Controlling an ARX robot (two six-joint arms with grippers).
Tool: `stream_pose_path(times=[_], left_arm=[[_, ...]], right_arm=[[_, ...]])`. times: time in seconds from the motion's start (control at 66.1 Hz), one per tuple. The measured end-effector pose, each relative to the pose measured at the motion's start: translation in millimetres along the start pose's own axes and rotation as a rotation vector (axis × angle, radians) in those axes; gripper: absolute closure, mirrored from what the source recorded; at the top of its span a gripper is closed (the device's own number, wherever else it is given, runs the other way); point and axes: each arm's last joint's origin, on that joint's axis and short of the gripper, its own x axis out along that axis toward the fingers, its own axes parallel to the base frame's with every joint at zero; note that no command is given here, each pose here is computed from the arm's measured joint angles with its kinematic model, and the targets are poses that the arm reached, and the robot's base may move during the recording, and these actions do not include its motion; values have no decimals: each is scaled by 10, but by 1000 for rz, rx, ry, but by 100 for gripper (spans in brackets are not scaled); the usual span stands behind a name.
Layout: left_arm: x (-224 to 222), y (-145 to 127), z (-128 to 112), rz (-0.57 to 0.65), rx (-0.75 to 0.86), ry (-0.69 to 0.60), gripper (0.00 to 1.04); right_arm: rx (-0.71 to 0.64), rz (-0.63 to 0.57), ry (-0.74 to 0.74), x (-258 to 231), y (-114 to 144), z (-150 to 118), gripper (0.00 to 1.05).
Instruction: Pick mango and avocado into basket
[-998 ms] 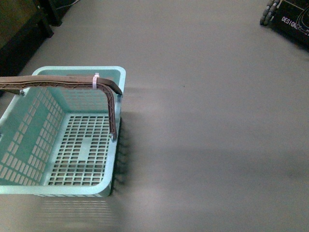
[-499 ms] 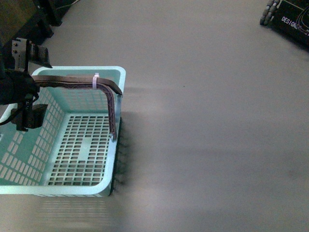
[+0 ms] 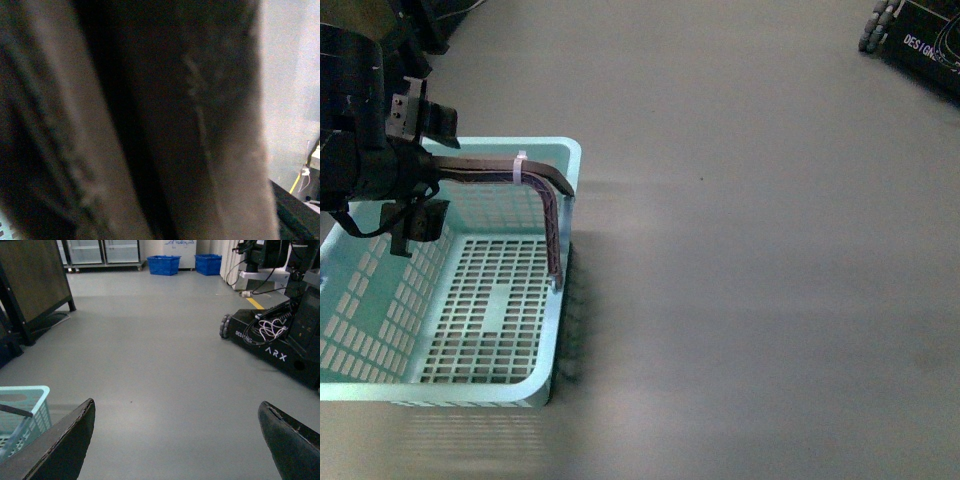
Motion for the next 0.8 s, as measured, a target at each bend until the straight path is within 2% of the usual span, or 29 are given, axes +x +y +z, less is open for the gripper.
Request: stream_pose_path(times=[0.227, 0.363, 0.529, 0.635, 0.802], left_arm=[[24, -59, -10, 42, -2, -38, 73], [-17, -118, -18, 61, -78, -44, 90], [-335, -23, -45, 70, -72, -45, 91], [-792, -64, -9, 39, -84, -58, 91], [-1598, -210, 60, -85, -95, -81, 91]], right_arm=[[0, 0, 0, 0, 0, 0, 9], [0, 0, 0, 0, 0, 0, 9], [0, 0, 0, 0, 0, 0, 9], [0, 0, 0, 0, 0, 0, 9], [0, 0, 0, 0, 0, 0, 9]])
